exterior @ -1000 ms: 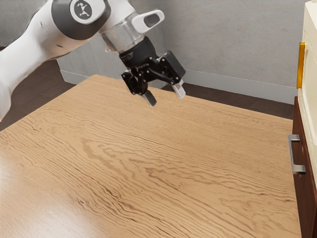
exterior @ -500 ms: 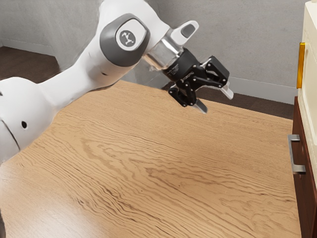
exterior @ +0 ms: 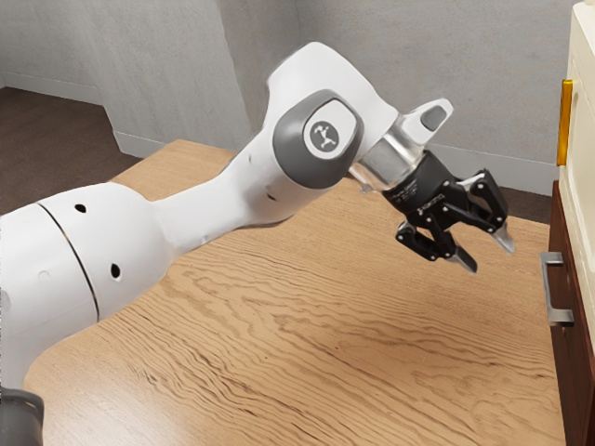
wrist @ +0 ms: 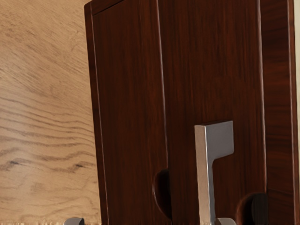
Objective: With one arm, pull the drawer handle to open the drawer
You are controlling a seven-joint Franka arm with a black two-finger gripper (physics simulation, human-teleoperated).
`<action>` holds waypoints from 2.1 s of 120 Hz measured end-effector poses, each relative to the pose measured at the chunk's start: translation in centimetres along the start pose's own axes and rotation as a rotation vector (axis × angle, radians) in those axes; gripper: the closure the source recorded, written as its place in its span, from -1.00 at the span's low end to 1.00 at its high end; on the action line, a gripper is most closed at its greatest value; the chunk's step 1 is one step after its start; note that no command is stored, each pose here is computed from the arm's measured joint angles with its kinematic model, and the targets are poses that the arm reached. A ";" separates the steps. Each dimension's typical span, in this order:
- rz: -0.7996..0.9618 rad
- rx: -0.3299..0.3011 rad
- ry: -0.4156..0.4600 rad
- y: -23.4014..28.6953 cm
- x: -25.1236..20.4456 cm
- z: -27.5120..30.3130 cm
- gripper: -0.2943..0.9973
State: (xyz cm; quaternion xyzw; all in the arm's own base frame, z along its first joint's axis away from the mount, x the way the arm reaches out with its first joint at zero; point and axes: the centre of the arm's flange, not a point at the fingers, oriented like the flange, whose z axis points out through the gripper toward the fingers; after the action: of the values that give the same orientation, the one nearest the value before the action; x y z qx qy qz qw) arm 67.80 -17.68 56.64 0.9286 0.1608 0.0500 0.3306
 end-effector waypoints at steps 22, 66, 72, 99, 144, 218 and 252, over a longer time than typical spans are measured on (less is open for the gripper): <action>0.008 0.001 -0.010 1.3 -1.2 1.6 0.11; 0.008 0.010 -0.002 2.1 -1.3 4.4 0.20; 0.010 0.008 0.004 2.3 -1.2 4.5 0.20; 0.008 0.007 0.013 2.5 -0.9 4.9 0.25; 0.007 0.013 0.000 2.7 -1.4 6.0 0.34; -0.003 0.057 -0.013 1.5 -2.4 5.2 0.52; -0.012 0.075 -0.016 0.7 -3.0 4.3 0.53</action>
State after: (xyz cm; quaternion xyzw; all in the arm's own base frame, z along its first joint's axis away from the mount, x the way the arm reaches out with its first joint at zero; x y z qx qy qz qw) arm 65.98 -21.74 53.75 0.9398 0.1654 0.0347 0.2971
